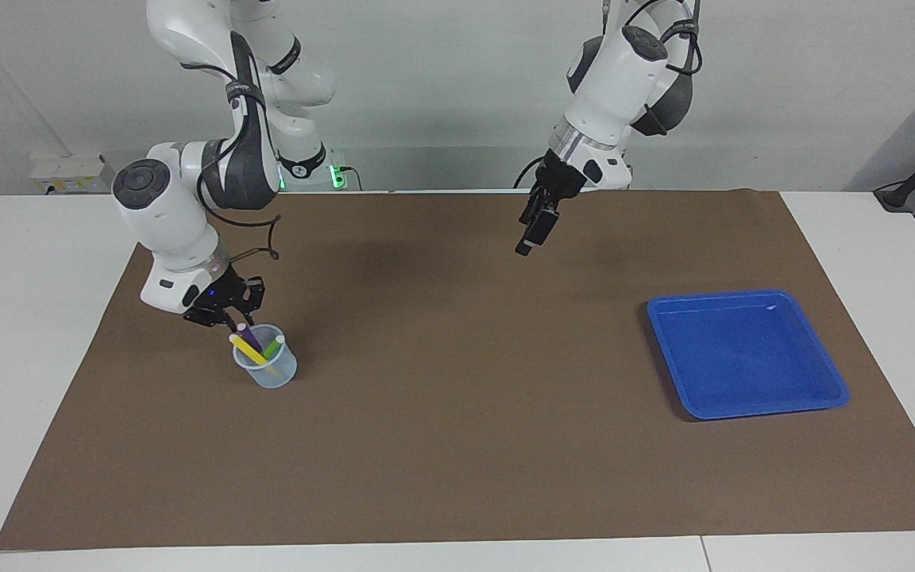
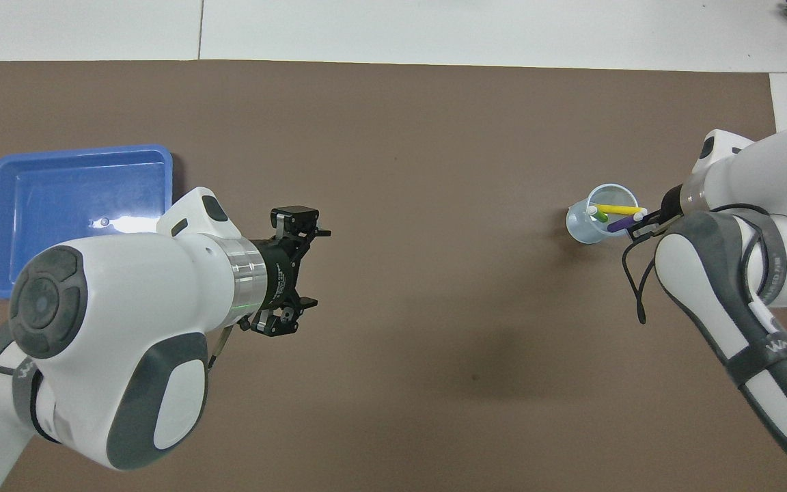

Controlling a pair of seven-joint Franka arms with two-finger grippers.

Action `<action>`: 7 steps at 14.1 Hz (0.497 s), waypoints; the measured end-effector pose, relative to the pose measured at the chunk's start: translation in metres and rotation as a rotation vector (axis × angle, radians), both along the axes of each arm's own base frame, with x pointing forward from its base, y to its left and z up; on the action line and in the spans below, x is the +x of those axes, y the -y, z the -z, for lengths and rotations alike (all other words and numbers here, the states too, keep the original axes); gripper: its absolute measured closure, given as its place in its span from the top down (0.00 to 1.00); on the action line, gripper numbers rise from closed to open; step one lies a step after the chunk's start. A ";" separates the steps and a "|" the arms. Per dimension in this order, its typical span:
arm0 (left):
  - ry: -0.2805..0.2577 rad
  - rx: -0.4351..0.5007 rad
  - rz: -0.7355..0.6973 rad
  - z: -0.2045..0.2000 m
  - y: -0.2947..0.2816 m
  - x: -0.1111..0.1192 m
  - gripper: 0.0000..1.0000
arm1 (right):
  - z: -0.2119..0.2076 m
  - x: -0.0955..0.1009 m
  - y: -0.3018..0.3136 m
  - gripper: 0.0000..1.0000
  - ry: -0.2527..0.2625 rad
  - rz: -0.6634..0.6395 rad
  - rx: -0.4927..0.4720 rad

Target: Right arm passes pens to left for tray arrangement

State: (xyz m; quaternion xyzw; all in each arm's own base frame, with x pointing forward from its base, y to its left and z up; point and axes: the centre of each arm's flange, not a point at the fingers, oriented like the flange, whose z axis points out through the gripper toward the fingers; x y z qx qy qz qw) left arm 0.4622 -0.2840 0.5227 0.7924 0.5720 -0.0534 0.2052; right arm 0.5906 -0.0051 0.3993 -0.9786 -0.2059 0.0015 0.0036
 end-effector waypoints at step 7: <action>-0.003 0.002 0.003 0.002 0.001 -0.001 1.00 | 0.000 0.003 -0.002 0.31 0.004 0.013 -0.001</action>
